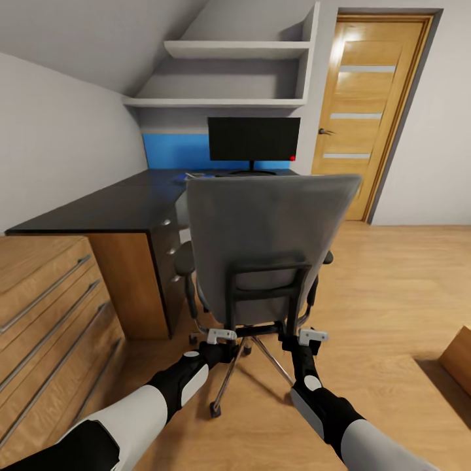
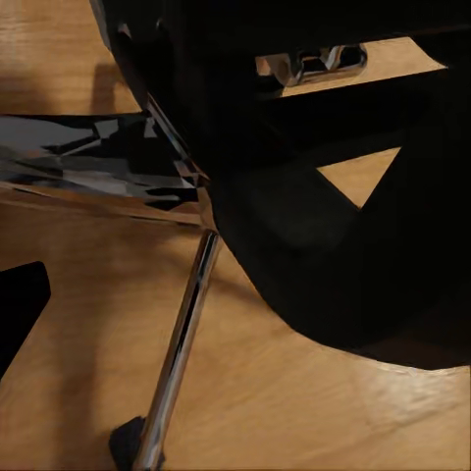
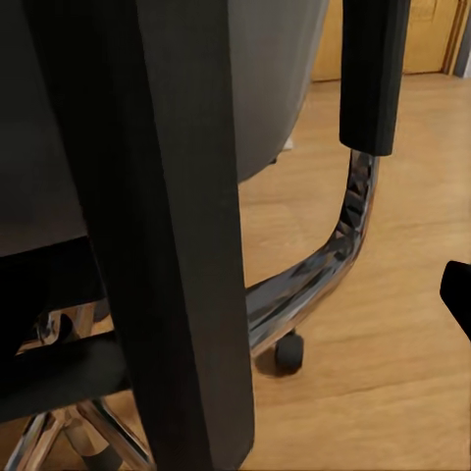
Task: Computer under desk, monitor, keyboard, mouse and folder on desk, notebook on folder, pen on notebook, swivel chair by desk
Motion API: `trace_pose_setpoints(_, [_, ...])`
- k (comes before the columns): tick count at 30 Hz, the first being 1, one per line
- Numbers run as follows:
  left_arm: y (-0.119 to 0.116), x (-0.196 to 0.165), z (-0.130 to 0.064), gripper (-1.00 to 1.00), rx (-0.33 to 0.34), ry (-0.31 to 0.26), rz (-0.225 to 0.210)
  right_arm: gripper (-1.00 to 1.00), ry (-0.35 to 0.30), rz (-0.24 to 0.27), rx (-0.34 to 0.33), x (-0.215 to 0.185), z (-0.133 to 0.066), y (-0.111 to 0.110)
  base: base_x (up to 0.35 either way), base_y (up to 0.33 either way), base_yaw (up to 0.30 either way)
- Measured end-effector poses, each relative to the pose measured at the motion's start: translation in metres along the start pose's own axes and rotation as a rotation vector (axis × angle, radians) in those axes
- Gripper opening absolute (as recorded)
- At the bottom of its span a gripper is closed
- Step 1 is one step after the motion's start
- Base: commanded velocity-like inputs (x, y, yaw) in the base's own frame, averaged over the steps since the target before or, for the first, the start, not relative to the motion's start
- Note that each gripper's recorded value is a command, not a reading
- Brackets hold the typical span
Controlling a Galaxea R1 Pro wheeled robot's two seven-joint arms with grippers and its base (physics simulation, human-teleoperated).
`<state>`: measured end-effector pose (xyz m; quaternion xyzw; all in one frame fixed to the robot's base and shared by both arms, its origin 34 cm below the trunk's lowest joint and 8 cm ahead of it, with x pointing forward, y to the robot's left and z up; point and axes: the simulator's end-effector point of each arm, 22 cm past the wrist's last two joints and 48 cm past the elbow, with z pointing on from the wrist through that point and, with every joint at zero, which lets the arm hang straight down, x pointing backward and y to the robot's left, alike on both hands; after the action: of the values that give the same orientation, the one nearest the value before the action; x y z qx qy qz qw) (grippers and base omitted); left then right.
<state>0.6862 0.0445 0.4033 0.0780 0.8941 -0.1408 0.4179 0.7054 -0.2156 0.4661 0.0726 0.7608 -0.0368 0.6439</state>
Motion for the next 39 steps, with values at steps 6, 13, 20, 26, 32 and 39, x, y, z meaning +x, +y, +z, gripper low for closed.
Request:
trace_pose_setpoints(6, [0.002, 0.002, 0.0, 1.0, -0.004, 0.004, -0.005, 1.0, 0.015, -0.002, 0.003, 0.008, -0.003, 0.002, 0.118, -0.018, 0.0])
trace_pose_setpoints(13, [0.002, 0.002, 0.0, 1.0, -0.005, 0.004, -0.004, 1.0, 0.024, -0.018, 0.011, 0.014, -0.004, -0.009, 0.024, 0.0, 0.0])
trace_pose_setpoints(20, [0.001, 0.002, 0.0, 1.0, -0.003, 0.005, -0.004, 1.0, 0.026, -0.021, 0.012, 0.015, -0.004, -0.01, 0.141, 0.0, 0.0])
trace_pose_setpoints(26, [0.001, 0.002, 0.0, 1.0, -0.002, 0.003, -0.004, 1.0, 0.025, -0.022, 0.011, 0.015, -0.005, -0.01, 0.313, 0.0, 0.0])
trace_pose_setpoints(32, [0.002, 0.002, 0.0, 1.0, -0.003, 0.005, -0.004, 1.0, 0.026, -0.021, 0.012, 0.015, -0.005, -0.01, 0.321, 0.0, 0.0])
trace_pose_setpoints(39, [0.002, 0.002, 0.0, 1.0, -0.004, 0.005, -0.005, 1.0, 0.024, -0.02, 0.012, 0.015, -0.005, -0.01, 0.322, 0.0, 0.0])
